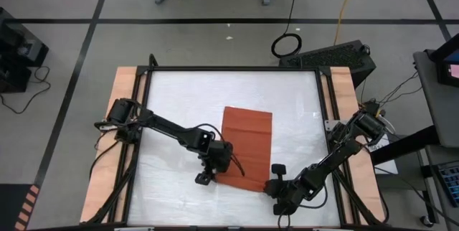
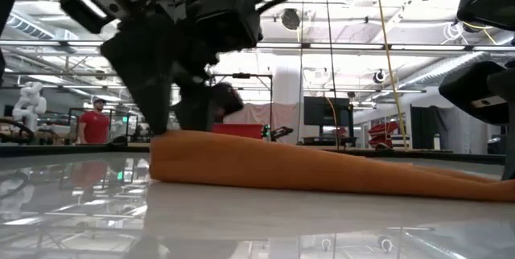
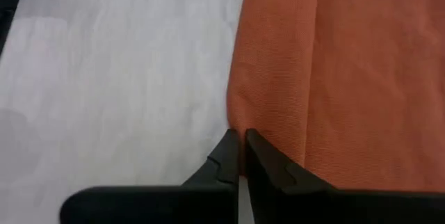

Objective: Roll towel into tight, uniform cylinder
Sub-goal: Roll the kitchen towel

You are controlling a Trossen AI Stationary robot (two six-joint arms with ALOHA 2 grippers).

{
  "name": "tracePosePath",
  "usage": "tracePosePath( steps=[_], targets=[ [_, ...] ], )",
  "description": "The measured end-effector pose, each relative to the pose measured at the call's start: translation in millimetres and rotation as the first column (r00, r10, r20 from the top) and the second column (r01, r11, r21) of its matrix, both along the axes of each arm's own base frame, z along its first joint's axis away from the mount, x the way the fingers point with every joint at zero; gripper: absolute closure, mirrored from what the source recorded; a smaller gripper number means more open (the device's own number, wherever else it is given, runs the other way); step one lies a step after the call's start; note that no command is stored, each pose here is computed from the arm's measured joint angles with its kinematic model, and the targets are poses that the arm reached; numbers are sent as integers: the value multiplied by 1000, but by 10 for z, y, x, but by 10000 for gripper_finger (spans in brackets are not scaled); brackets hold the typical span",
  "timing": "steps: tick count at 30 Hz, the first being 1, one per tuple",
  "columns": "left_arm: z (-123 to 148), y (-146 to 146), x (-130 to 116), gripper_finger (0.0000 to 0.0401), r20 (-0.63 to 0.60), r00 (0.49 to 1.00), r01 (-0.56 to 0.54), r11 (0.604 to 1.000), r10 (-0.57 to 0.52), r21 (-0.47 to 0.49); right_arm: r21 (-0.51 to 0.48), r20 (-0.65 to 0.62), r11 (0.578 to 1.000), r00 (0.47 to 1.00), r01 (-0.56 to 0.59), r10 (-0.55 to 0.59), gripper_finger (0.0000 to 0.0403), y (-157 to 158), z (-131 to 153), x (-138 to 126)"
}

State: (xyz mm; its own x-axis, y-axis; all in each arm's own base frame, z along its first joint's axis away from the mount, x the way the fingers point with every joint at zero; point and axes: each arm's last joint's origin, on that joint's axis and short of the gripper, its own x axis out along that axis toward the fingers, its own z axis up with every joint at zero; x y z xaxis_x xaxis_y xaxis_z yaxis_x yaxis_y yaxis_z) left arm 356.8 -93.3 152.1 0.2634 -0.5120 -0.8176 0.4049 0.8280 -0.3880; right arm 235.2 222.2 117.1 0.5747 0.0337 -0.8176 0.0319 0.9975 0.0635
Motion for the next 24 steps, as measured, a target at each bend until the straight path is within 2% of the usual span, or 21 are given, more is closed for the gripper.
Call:
tracePosePath(
  steps=[3,8,14,18,22,24],
  targets=[
    [112,-16,-26,159,42,999,-30,996,26,86,39,-16,999,1000,-3,4,401,-29,51,18],
    [250,-195,-91,155,143,989,-58,973,26,224,130,-69,991,997,27,-18,402,-105,81,89],
    [306,-637,-202,154,268,957,24,948,-114,319,179,-78,983,996,48,-35,402,-144,92,149],
    [226,-819,-257,154,287,942,50,917,-175,396,194,-84,980,996,53,-37,403,-161,94,168],
    [116,-763,-267,154,275,957,-50,886,-90,462,201,-80,978,996,50,-34,403,-164,110,174],
    [75,-713,-258,154,271,961,-74,882,-62,464,202,-78,978,996,49,-34,403,-166,115,176]
  ],
)
